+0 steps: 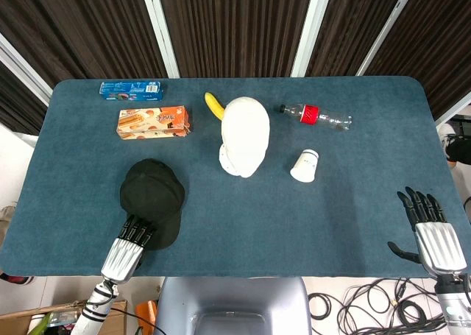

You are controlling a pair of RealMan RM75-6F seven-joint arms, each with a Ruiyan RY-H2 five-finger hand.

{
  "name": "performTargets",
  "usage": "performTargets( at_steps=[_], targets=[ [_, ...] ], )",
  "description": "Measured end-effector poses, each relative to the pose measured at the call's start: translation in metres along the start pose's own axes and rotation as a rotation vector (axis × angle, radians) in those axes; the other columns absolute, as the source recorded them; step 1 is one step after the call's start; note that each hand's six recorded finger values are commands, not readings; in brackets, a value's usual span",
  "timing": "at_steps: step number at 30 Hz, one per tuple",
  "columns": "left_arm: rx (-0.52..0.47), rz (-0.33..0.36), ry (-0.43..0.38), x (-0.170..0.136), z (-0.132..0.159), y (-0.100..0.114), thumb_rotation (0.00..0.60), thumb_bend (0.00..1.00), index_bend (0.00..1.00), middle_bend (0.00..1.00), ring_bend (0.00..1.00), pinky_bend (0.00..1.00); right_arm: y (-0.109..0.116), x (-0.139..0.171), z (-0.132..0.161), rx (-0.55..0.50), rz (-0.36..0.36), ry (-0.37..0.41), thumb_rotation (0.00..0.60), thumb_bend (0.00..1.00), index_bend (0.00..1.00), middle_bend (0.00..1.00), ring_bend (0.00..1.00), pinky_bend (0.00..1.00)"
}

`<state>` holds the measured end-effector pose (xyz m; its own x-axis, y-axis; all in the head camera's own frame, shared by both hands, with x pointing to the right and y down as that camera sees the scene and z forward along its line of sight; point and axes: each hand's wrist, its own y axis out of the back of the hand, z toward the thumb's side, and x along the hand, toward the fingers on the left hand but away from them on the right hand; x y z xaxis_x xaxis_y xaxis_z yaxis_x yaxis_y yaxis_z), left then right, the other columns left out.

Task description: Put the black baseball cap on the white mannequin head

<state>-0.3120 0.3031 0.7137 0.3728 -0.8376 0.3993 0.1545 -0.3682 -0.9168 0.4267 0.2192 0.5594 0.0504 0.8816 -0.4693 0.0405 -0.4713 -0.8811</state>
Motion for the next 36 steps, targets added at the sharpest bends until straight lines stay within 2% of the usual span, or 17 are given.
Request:
performTargets(
  at_steps=[9,12,16,19,27,32,36],
  targets=[
    [-0.005,0.003,-0.007,0.002,0.002,-0.004,0.6,0.37,0.33,0.28,0.2,0.15,-0.002,-0.001,0.002,0.005,0.002,0.001,0.6,0.09,0.0,0.0,0.0,0.0],
    [0.008,0.012,-0.013,0.005,0.005,-0.006,0.6,0.37,0.37,0.32,0.23,0.18,-0.003,-0.001,0.003,0.007,0.006,0.004,0.6,0.09,0.0,0.0,0.0,0.0],
    [0.05,0.032,-0.026,0.009,0.006,-0.009,0.6,0.37,0.48,0.43,0.32,0.27,-0.005,-0.002,0.005,0.011,0.013,0.01,0.6,0.09,0.0,0.0,0.0,0.0],
    [0.086,0.045,-0.036,0.012,0.007,-0.012,0.6,0.37,0.51,0.45,0.34,0.29,-0.005,-0.002,0.006,0.011,0.015,0.012,0.6,0.09,0.0,0.0,0.0,0.0],
    [0.132,0.07,-0.029,0.021,0.002,-0.015,0.6,0.36,0.62,0.59,0.49,0.5,-0.004,-0.001,0.004,0.008,0.013,0.009,0.6,0.09,0.0,0.0,0.0,0.0],
    [0.101,0.142,-0.025,0.027,-0.003,-0.005,0.6,0.38,0.67,0.67,0.57,0.6,-0.004,-0.001,0.004,0.011,0.016,0.01,0.6,0.09,0.0,0.0,0.0,0.0],
    [0.094,0.211,-0.018,0.03,-0.004,0.006,0.6,0.38,0.67,0.68,0.58,0.63,-0.005,-0.001,0.005,0.013,0.018,0.011,0.6,0.09,0.0,0.0,0.0,0.0]
  ],
)
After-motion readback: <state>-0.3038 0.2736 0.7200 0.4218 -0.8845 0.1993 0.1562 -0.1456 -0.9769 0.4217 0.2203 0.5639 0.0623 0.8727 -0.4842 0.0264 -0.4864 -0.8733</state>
